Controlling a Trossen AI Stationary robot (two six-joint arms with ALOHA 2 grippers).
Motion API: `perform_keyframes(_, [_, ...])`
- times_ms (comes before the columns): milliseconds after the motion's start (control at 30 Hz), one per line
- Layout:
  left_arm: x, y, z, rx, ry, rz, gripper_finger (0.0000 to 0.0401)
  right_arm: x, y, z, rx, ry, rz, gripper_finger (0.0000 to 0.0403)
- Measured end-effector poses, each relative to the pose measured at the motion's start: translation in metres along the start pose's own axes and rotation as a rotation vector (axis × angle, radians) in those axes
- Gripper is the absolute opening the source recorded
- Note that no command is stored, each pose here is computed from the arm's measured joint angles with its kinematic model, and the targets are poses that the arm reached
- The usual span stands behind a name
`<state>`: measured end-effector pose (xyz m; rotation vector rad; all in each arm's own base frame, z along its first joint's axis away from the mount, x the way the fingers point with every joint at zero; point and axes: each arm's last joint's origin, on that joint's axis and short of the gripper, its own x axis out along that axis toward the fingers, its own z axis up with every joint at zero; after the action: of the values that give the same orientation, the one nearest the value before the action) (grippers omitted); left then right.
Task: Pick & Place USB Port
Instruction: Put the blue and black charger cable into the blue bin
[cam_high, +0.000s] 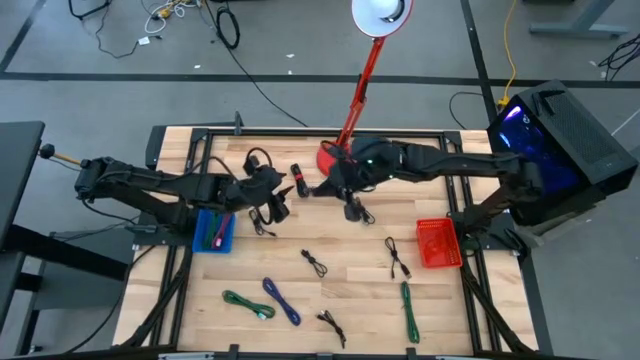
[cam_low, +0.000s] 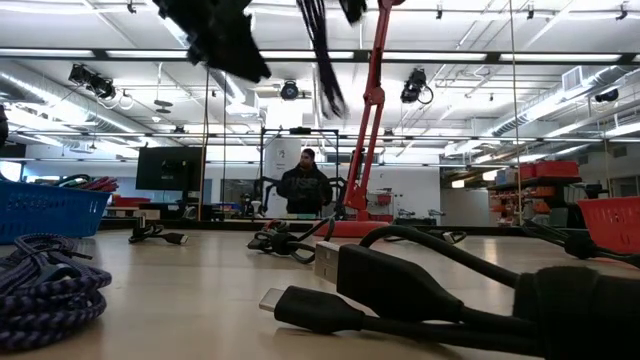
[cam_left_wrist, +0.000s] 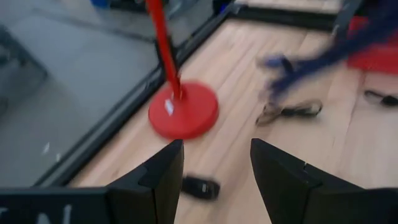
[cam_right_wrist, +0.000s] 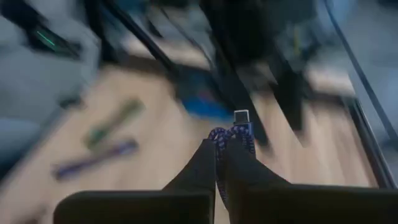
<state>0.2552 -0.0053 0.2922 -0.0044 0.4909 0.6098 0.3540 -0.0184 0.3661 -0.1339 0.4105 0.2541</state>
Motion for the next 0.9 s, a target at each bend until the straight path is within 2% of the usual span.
perform_keyframes(167, [-0.001, -0.004, 0.013, 0.05, -0.11, -0.077, 0.0193, 0.003, 0.016, 0.018, -0.072, -0.145, 0.029, 0.0004])
perform_keyframes(300, [-0.002, -0.007, 0.019, 0.079, -0.161, -0.142, 0.0193, 0.003, 0.023, 0.025, -0.097, -0.201, 0.013, 0.0004])
perform_keyframes(533, [-0.003, -0.01, 0.018, 0.144, -0.155, -0.258, 0.0193, 0.004, 0.024, 0.024, -0.106, -0.19, -0.007, 0.0004])
perform_keyframes(900, [-0.011, -0.006, 0.017, 0.174, -0.148, -0.293, 0.0193, 0.004, 0.024, 0.021, -0.101, -0.153, -0.002, 0.0004])
